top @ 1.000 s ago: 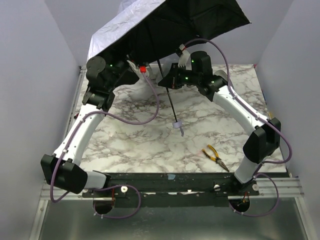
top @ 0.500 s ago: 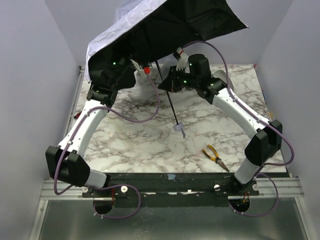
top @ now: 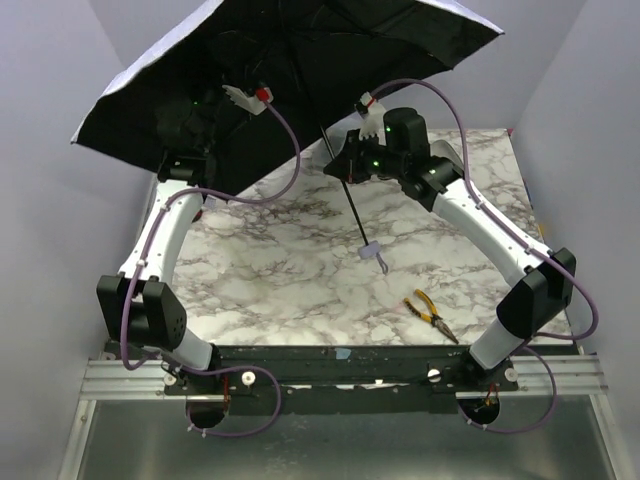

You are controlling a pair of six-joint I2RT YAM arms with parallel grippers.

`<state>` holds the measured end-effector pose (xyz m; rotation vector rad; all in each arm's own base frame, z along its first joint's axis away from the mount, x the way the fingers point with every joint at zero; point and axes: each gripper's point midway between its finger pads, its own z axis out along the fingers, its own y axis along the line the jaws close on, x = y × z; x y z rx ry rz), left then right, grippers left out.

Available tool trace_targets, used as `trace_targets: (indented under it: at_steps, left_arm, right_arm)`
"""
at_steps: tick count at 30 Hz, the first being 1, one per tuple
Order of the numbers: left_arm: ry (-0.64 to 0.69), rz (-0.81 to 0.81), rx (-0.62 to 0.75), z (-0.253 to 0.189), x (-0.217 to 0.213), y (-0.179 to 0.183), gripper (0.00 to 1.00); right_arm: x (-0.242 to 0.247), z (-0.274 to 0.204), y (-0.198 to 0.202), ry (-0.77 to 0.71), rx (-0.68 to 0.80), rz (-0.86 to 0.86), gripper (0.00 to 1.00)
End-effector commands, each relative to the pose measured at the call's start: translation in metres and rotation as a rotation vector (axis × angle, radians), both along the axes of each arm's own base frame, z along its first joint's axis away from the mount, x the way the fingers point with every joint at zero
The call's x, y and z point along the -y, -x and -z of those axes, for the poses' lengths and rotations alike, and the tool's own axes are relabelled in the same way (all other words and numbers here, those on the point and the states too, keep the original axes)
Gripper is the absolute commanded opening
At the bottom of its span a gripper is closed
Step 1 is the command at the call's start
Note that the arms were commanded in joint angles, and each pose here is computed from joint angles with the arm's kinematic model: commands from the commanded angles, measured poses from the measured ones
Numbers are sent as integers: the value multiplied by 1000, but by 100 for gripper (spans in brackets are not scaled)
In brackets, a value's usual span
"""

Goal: Open the umbrella

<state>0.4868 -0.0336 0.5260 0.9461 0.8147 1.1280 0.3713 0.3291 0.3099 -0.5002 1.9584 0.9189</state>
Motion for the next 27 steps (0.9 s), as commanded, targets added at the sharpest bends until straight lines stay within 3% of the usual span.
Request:
trace_targets:
  at_steps: [1, 7, 14, 20, 27]
  left_arm:
    - [34, -53, 4, -11, -24, 12, 23]
    - [-35, 274, -264, 63, 43, 33, 36]
    - [-3, 428, -417, 99, 80, 40, 37]
    - [-3, 370, -469, 120, 83, 18, 36]
    - [49, 89, -478, 134, 36, -27, 31]
  right_arm:
    - [7, -18, 4, 2, 86, -26, 0]
    - [-10, -46, 4, -98, 114, -83, 0]
    - [-17, -65, 3, -140, 125, -92, 0]
    - [-16, -66, 11, -146, 124, -97, 1]
    - [-8, -76, 14, -146, 147, -67, 1]
